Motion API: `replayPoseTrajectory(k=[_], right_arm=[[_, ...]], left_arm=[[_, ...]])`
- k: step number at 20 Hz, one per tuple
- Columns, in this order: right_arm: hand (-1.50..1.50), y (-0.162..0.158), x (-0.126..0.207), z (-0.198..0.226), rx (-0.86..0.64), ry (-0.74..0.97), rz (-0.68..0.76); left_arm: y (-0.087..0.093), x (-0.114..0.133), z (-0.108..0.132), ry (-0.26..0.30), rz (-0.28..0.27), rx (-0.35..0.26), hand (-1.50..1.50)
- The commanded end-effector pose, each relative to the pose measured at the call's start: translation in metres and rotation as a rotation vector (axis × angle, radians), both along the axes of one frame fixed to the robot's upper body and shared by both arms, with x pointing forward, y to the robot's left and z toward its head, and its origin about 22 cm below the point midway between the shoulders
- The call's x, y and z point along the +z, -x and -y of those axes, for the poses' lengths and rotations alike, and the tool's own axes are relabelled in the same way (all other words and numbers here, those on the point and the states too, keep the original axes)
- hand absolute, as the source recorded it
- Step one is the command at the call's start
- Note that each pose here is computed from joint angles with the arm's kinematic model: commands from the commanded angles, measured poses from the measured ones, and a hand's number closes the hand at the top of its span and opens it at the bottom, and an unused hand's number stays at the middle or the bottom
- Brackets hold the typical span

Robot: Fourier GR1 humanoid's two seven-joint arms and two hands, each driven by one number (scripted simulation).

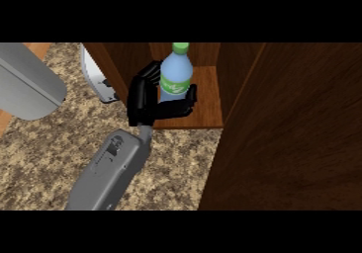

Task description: Pick up the bottled water, place it into the cabinet and close the cabinet

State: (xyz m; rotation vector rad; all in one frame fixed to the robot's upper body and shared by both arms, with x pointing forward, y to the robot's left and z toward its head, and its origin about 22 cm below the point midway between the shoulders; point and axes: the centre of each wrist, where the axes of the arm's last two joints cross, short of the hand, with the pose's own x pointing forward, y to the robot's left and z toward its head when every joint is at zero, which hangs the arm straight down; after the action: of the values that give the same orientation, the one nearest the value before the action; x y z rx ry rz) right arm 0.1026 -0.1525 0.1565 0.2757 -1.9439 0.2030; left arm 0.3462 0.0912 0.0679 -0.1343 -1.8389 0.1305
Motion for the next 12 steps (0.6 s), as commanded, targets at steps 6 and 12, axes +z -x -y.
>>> replayPoseTrajectory(k=[6,12], right_arm=[[-1.50,0.015,0.025,0.004,0.013,-0.035,0.028],[-1.50,0.015,0.018,0.003,0.031,-0.009,0.044]], left_arm=[[-0.038,-0.005,0.012,-0.133,-0.038,0.055,1.50],[-0.071,-0.005,-0.009,-0.183,-0.059,0.112,1.50]])
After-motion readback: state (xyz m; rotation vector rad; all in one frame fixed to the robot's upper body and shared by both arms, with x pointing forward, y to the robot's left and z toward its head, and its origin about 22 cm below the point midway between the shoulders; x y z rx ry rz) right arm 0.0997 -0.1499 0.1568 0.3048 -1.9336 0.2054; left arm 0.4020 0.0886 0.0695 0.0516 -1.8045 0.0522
